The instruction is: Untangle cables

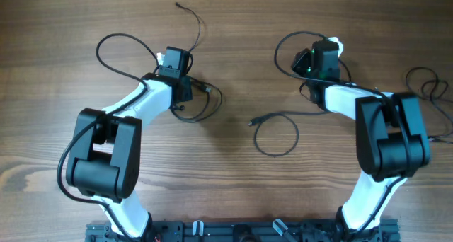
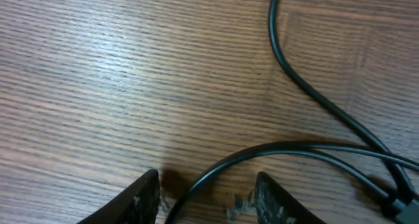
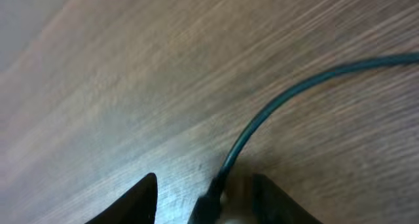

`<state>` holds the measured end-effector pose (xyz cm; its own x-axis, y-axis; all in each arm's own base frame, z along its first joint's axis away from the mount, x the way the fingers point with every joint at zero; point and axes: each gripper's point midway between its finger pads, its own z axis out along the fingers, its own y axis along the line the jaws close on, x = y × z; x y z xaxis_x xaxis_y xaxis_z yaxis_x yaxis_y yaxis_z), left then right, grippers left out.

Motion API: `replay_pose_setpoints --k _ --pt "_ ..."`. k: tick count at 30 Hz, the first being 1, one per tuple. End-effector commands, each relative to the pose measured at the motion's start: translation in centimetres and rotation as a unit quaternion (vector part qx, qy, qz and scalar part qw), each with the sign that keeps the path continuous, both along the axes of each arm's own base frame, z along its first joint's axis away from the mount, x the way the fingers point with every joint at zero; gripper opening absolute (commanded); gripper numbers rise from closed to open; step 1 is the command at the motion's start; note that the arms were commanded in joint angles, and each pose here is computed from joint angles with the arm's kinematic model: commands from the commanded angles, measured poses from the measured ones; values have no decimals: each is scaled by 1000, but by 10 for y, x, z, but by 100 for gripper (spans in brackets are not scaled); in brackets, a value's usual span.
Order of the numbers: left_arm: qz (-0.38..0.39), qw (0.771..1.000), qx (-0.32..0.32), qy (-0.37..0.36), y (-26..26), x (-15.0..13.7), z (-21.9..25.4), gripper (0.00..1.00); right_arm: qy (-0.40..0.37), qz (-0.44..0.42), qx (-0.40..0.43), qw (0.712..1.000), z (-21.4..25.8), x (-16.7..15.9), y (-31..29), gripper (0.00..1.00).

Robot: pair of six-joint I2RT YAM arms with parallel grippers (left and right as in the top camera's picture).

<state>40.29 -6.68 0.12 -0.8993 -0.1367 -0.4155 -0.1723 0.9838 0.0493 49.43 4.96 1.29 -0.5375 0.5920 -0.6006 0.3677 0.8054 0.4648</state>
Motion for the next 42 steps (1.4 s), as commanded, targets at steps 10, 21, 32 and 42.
replay_pose_setpoints --k 10,21,32,42 --pt "-8 1000 -9 25 -2 -9 -15 49 -27 188 -76 979 23 -3 32 4" --pt "-8 1000 -10 22 -3 -8 -15 50 181 525 2 832 15 -184 88 4" --pt "-9 1000 -10 21 -3 -8 -15 52 267 556 -253 746 -14 -201 65 62" --pt "-8 1000 -11 17 -3 -6 -14 53 226 554 -260 758 19 -185 77 63"
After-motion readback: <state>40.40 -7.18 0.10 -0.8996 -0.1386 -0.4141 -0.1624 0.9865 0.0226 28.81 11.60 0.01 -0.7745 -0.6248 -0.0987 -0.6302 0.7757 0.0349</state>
